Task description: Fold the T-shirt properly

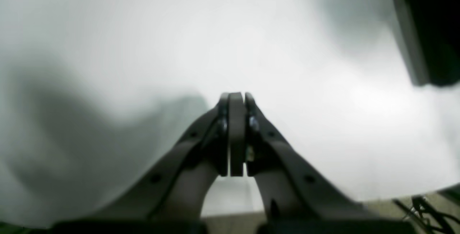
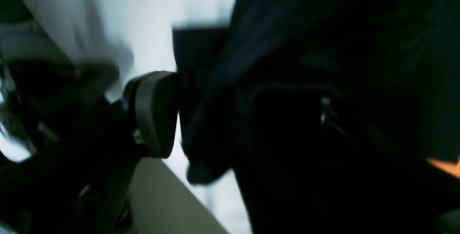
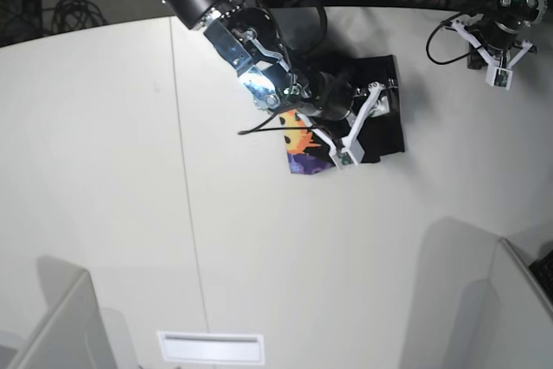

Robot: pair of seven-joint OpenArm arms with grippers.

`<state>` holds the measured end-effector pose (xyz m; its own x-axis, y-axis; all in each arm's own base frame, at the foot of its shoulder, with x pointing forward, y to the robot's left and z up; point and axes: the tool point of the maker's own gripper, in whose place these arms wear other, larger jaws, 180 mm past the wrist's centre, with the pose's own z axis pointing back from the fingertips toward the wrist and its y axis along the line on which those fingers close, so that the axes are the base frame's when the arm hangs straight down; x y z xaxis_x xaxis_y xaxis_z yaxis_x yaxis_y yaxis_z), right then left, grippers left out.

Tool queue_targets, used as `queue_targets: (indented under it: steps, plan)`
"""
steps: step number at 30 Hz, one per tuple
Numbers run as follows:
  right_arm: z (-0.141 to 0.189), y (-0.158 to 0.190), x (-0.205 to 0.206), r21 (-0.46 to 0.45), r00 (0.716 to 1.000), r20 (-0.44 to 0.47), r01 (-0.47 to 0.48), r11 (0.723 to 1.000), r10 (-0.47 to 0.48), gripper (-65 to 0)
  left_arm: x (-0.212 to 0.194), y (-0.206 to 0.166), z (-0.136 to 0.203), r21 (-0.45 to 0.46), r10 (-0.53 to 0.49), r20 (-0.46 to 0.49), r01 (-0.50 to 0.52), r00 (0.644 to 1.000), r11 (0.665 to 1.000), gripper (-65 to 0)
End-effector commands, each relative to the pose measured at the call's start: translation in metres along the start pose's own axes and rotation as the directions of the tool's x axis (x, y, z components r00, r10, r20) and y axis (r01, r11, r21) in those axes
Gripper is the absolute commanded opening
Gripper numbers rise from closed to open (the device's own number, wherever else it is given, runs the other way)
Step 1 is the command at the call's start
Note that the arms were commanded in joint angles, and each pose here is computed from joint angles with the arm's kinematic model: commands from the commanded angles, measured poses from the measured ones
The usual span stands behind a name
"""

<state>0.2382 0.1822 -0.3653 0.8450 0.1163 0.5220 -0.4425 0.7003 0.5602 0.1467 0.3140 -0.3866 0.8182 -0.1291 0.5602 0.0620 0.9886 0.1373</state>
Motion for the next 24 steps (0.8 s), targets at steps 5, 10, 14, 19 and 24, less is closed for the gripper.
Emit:
queue_targets:
  steps: [5,10,14,19,24]
  plan:
    - [-0.004,0.051,0.005,0.097,0.988,0.029,-0.156,0.983,0.154,-20.7,-0.005,0.006,0.009,0.015,-0.016,-0.003,0.016,1.000,1.000,-65.0]
    - [-0.005,0.085,-0.001,0.150,0.946,0.038,-0.324,0.934,0.322,-20.9,-0.012,0.008,0.012,0.020,-0.014,-0.018,0.015,1.000,1.000,-65.0]
    - [0.003,0.113,0.006,0.190,0.903,0.108,-0.429,0.883,0.416,-21.0,-0.018,0.007,0.018,0.019,-0.029,-0.034,0.030,0.999,0.999,-65.0]
    - [0.027,0.104,0.030,0.170,0.894,0.189,-0.437,0.883,0.406,-21.3,-0.029,0.018,0.032,0.058,-0.030,-0.057,0.033,0.998,0.998,-65.0]
    - [0.050,0.019,0.040,0.019,0.916,0.196,-0.361,0.933,0.350,-44.3,-0.037,0.060,0.056,0.189,0.023,-0.052,-0.013,0.998,0.982,-65.0]
